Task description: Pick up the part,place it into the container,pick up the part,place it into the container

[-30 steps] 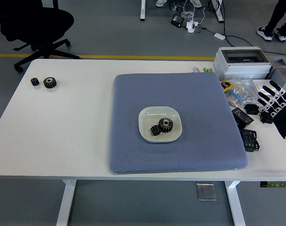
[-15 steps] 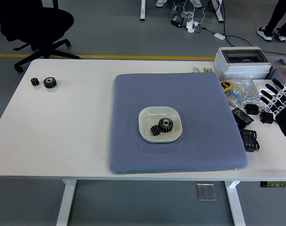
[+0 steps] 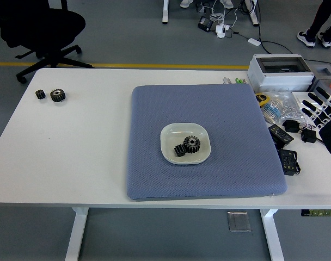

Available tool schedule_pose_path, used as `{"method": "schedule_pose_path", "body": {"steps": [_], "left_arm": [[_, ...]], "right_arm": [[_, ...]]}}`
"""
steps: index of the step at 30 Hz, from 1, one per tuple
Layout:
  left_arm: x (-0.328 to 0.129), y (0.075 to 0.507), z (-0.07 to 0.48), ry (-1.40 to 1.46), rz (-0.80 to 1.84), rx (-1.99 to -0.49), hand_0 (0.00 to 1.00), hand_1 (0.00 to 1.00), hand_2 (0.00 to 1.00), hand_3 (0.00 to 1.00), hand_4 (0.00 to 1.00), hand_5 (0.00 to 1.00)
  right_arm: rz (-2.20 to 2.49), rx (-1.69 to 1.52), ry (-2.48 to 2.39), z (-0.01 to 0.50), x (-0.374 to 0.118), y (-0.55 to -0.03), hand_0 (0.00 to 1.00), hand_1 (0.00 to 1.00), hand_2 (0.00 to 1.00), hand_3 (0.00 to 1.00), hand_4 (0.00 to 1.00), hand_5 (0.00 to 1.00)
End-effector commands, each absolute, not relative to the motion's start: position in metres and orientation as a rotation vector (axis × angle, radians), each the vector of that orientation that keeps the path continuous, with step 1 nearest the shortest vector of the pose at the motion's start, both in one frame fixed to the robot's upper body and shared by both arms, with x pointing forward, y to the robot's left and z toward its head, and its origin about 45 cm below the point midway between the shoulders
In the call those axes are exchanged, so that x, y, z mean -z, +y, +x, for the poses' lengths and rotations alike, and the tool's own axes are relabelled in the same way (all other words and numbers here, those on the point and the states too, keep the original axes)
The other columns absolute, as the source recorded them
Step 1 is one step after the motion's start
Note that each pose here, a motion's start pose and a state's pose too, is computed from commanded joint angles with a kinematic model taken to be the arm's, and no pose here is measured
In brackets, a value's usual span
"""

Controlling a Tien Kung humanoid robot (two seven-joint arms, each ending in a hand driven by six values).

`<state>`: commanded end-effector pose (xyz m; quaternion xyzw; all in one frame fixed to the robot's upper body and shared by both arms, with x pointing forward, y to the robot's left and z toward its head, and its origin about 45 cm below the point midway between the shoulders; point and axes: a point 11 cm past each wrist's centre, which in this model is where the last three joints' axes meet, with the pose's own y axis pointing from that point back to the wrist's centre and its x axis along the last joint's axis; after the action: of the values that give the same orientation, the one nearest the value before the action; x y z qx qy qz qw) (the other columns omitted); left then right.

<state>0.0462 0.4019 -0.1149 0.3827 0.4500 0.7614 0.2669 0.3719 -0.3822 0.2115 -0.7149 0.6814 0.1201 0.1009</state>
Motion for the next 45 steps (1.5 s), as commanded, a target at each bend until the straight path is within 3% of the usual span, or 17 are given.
{"method": "schedule_pose_path", "body": {"steps": [45], "left_arm": [[0.1147,0.4021,0.0472,1.219,1.024,-2.067,0.688,0.699,0.777,0.67,0.767,0.663]], "right_arm": [[-2.128,-0.36,2.023,0.3736,-0.2119,-0.3816,0.95,0.843,0.87,0.883,0.998,0.998]]}}
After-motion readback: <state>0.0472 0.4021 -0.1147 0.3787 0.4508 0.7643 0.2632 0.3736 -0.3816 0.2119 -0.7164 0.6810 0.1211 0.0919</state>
